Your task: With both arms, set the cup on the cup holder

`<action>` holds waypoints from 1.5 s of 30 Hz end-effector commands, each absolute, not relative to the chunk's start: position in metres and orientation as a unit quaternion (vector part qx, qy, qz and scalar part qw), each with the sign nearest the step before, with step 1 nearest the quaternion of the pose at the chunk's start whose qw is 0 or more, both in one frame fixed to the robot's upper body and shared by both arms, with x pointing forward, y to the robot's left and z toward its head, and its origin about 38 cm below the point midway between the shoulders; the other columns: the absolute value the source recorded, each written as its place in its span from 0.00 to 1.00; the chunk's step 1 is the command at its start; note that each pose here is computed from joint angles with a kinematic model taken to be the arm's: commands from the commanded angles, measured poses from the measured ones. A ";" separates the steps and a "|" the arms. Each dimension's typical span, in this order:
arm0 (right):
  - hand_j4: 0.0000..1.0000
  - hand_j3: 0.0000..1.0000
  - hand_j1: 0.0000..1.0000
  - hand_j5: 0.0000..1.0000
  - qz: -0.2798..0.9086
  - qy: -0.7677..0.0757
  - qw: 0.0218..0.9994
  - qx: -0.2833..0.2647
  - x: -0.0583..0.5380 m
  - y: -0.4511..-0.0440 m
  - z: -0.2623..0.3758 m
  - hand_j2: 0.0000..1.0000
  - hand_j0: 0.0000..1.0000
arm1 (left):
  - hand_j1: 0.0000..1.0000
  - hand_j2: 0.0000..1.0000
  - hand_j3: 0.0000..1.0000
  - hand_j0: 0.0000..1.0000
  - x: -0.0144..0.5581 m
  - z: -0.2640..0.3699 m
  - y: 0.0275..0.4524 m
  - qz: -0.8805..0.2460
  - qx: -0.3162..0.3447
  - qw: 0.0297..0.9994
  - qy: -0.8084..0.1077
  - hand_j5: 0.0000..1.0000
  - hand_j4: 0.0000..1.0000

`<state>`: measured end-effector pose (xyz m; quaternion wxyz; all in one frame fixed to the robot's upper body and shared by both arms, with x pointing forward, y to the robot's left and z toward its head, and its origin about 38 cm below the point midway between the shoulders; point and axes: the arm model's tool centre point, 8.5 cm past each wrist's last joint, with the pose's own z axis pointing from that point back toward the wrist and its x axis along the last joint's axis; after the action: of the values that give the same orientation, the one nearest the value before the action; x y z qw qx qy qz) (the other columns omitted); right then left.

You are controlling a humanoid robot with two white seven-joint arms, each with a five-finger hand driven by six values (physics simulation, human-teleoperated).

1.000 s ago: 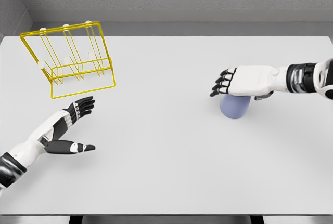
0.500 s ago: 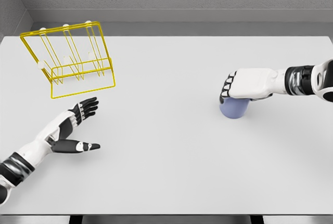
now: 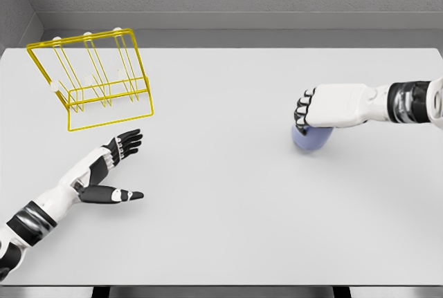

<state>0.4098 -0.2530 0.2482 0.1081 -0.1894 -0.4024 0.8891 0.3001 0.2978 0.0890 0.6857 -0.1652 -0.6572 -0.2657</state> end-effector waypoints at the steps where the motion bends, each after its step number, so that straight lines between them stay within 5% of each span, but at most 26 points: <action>1: 0.48 0.48 0.48 0.48 0.886 -0.412 0.092 -0.192 0.404 -0.246 0.257 0.48 0.48 | 1.00 1.00 1.00 1.00 0.300 0.089 0.298 -0.265 -0.166 0.686 -0.657 1.00 1.00; 23: 0.47 0.47 0.47 0.47 0.869 -0.478 -0.022 -0.123 0.384 -0.128 0.253 0.47 0.47 | 1.00 1.00 1.00 1.00 0.302 0.081 0.294 -0.256 -0.169 0.690 -0.656 1.00 1.00; 45: 0.48 0.48 0.48 0.48 0.861 -0.491 -0.089 -0.098 0.368 -0.067 0.253 0.48 0.48 | 1.00 1.00 1.00 1.00 0.302 0.082 0.294 -0.256 -0.169 0.689 -0.656 1.00 1.00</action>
<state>0.3689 -0.0691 0.2540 -0.0880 -0.0979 -0.4914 0.8609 0.3027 0.2939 0.0817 0.6890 -0.1681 -0.6565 -0.2570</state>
